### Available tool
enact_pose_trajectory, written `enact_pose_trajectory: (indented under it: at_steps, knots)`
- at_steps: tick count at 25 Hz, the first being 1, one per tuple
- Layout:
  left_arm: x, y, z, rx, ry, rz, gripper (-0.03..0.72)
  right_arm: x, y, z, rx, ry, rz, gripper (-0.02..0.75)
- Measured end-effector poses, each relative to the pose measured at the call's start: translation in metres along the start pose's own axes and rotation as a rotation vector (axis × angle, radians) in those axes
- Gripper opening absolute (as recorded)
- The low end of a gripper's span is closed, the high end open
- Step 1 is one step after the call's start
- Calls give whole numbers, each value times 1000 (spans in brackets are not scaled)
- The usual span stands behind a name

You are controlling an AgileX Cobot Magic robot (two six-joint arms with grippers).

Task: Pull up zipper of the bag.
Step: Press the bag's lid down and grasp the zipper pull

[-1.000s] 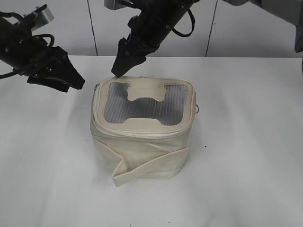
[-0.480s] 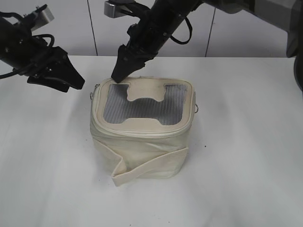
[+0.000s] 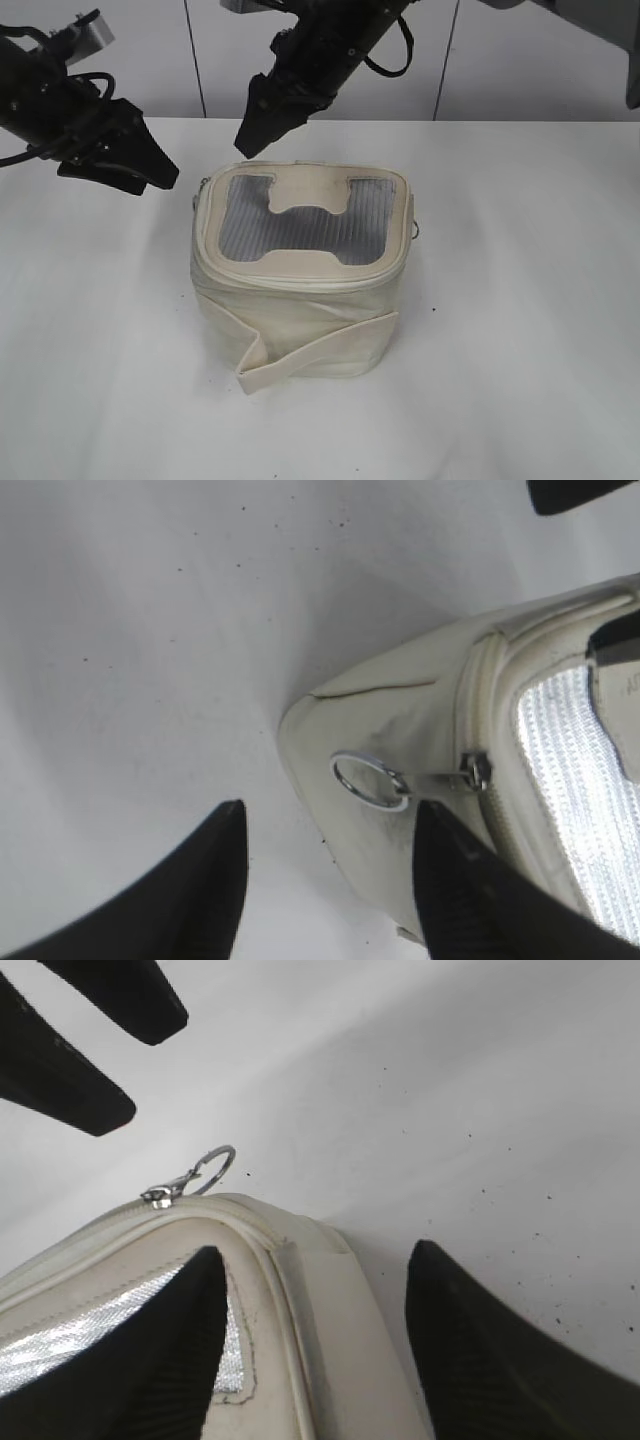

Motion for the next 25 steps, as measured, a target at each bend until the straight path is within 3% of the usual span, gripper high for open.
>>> enact_pose_trajectory:
  at_steps: [18,20,25]
  knots:
    - [0,0,0,0,0,0,411,-16,21,-3,51,3,43,434]
    - [0,0,0,0,0,0,411,-16,23,-3,61,10,40,377]
    - [0,0,0,0,0,0,411,-17,23,-1,80,15,44,74]
Point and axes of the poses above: a point on each arm's last joint axis where the gripper is mounted, y pointing out along that axis toward the gripper, z along the wrist's bending axis when the last joint is at zero, x = y × z, the point moved 2 cm from there along y, pointing out along that axis toward the gripper
